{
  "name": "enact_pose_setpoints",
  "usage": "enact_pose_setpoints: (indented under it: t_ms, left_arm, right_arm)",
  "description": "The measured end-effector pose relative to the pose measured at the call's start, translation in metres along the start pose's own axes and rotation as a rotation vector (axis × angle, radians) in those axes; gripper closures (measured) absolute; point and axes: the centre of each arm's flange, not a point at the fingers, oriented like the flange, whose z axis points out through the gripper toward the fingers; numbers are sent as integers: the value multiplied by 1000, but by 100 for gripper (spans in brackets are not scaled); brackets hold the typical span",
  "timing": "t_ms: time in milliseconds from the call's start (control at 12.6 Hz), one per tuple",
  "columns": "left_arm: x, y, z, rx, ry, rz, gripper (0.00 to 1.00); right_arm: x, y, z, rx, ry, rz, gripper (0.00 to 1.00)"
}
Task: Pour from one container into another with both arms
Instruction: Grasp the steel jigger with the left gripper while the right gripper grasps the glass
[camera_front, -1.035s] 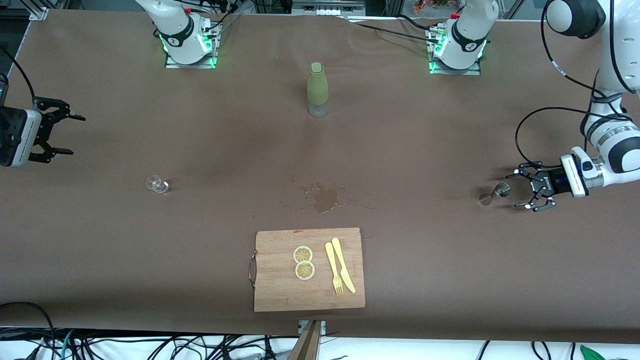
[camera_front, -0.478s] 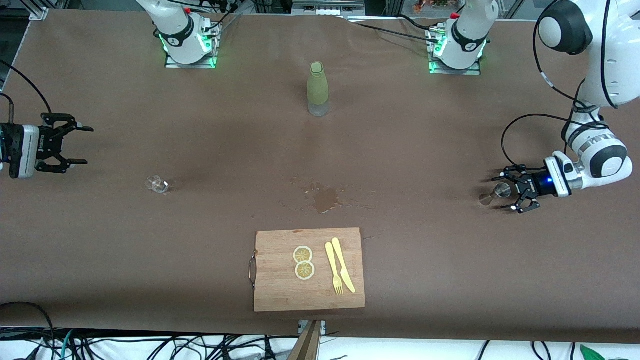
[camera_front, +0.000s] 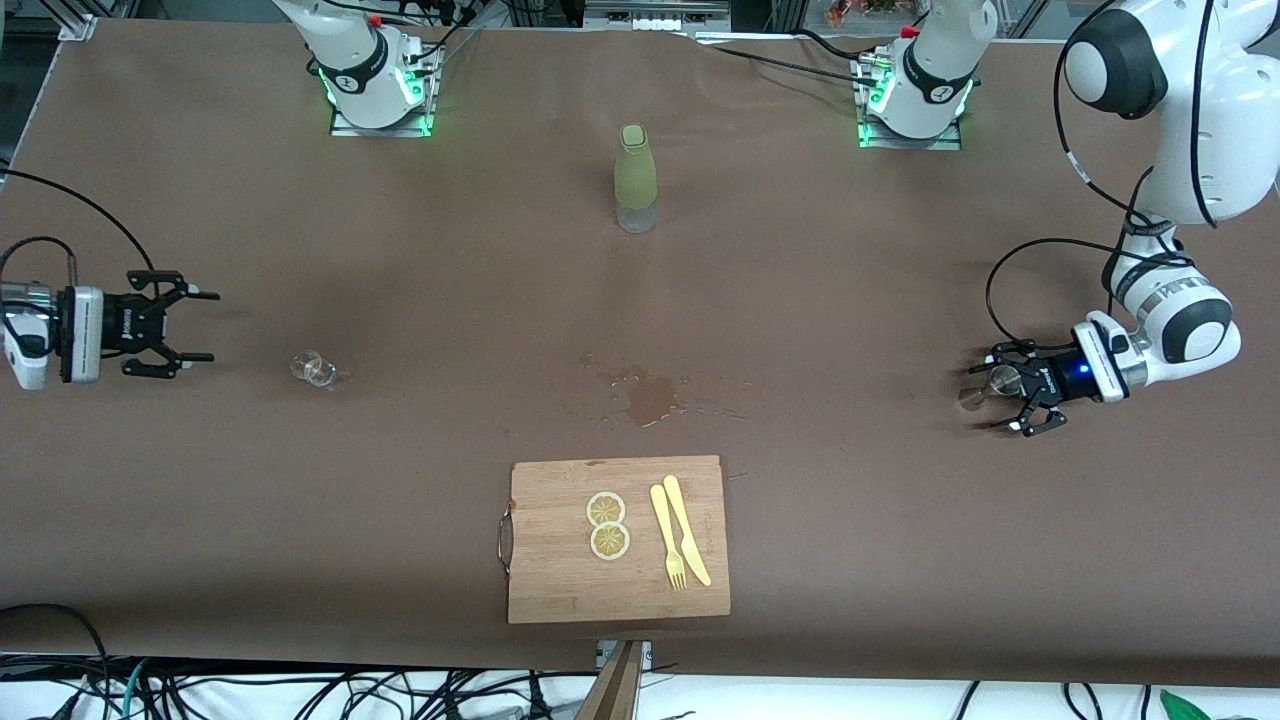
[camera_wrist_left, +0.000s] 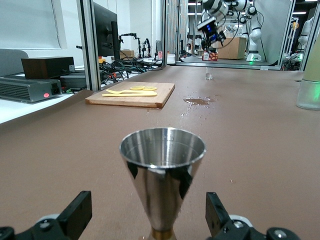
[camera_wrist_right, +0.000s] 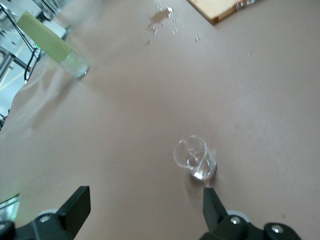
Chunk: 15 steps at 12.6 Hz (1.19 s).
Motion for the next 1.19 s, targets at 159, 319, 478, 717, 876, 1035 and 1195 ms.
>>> enact_pose_setpoints:
  t_ms: [159,319,478,717,876,1035,1195]
  left_arm:
    - [-2,1,6,-3,10,-3,3]
    - [-6,3,7,-6,11,-8,11]
    - [-7,3,7,-6,12,-9,20]
    - [-7,3,8,-9,14,-7,57]
    - [-7,3,9,-12,18,-7,81]
    - [-9,5,12,-10,38,-13,91]
    - [-11,6,14,-7,52,-17,91]
  right_arm:
    - [-28,14,22,5,72,-61,0]
    - [-50,24,35,-3,117,-119,0]
    - [-65,29,43,-9,148,-178,0]
    - [-83,36,63,-12,199,-238,0]
    - [-89,46,70,-15,210,-267,0]
    - [-87,56,72,-18,208,-285,0]
    - [-81,62,80,-11,219,-296,0]
